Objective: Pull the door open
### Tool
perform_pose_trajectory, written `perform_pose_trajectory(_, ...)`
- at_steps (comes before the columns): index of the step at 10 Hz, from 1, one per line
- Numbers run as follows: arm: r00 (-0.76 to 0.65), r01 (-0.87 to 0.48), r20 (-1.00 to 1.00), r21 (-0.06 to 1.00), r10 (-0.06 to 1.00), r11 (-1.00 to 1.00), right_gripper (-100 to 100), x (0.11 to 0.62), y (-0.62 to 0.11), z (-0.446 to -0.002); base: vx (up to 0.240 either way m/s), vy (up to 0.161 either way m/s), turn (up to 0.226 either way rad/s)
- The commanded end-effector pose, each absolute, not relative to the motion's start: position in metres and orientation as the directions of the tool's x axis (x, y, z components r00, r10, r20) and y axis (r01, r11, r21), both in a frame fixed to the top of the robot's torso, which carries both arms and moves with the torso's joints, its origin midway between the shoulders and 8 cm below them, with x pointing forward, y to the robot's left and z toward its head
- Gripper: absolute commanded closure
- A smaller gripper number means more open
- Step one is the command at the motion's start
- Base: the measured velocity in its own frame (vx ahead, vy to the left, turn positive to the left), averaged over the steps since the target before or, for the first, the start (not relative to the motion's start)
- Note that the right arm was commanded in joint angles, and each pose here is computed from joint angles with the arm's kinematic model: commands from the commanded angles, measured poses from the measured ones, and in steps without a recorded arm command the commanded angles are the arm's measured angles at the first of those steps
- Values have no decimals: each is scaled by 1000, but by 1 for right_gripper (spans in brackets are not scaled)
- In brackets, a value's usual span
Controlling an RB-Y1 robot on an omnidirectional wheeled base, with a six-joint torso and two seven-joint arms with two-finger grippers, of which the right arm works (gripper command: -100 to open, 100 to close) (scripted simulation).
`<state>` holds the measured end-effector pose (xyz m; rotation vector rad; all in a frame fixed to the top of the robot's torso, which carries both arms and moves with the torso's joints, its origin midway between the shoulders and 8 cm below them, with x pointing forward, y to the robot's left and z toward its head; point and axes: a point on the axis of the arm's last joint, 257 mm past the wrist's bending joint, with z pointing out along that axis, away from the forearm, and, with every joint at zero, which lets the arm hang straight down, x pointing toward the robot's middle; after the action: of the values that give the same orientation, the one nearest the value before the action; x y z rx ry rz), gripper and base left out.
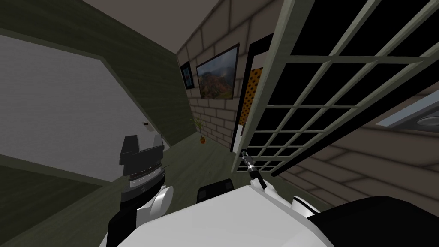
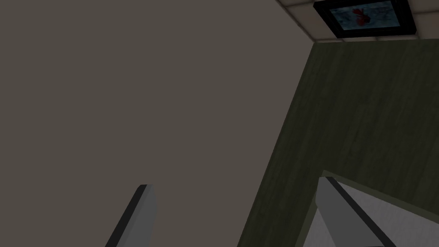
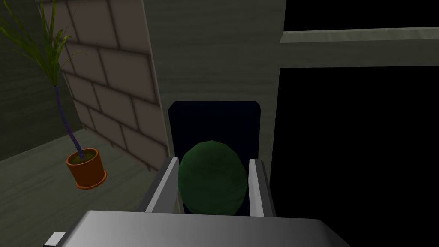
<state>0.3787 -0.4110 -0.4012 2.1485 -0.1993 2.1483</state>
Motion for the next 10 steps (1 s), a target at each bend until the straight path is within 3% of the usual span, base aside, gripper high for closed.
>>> perform_pose_trajectory(1,-1,-125,1000,-24,-24,-992,100,372,-407,-401,-273,-35,128)
perform_pose_trajectory(10,1,-14,1000,-23,-23,-1000,100,339,-399,-401,-215,-43,108)
